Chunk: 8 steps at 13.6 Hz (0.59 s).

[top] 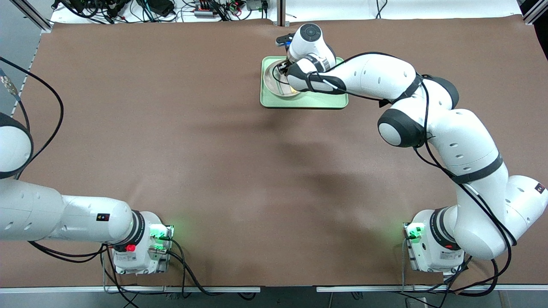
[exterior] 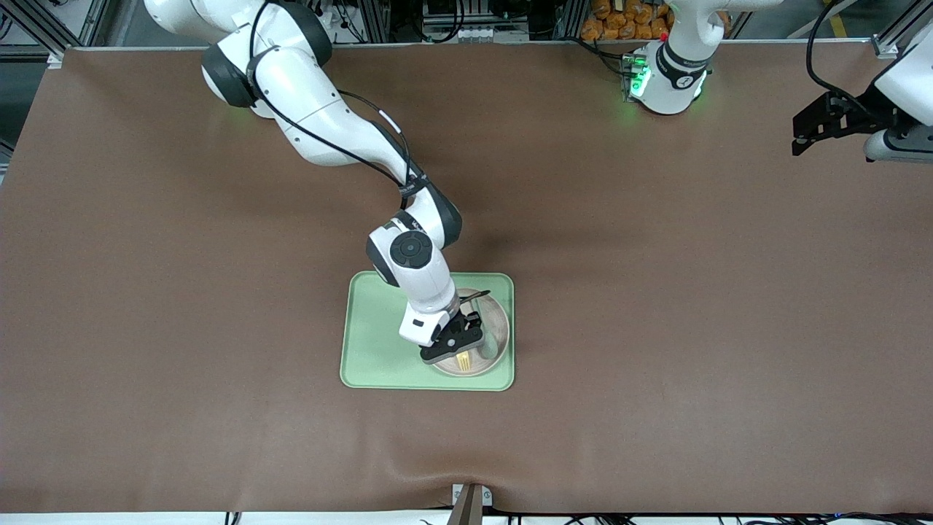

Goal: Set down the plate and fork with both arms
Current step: 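Grasp the yellow fork on the plate with the right gripper and lift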

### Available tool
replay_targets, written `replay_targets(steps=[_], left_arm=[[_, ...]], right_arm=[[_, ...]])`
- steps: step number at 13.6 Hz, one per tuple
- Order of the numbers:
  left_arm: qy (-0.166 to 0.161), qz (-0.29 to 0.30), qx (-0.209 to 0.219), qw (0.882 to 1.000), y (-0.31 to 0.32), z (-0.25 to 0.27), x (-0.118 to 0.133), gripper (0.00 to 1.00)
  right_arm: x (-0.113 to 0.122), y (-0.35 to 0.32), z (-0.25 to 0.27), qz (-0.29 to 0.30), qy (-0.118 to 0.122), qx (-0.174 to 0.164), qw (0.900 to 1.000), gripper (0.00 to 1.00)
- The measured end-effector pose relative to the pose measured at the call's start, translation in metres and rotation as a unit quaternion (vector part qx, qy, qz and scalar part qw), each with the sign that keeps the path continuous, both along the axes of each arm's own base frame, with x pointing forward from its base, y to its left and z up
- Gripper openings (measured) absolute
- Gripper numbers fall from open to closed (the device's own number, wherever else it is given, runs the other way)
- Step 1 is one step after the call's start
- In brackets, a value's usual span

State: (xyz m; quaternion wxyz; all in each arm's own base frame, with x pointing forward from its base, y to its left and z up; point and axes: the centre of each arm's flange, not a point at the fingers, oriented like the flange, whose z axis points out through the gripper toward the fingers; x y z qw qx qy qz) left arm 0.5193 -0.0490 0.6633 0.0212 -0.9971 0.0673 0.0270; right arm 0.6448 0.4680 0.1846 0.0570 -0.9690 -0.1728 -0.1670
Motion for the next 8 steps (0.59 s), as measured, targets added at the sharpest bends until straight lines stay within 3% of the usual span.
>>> replay_targets(steps=[1, 8], left_arm=[[0.001, 0.004, 0.000, 1.000, 0.004, -0.001, 0.001, 1.00], [-0.003, 0.015, -0.006, 1.000, 0.015, -0.003, 0.005, 1.00]], right_arm=[[0.000, 0.000, 0.000, 0.000, -0.001, 0.000, 1.000, 0.36], [0.003, -0.002, 0.003, -0.006, -0.004, 0.001, 1.000, 0.26]])
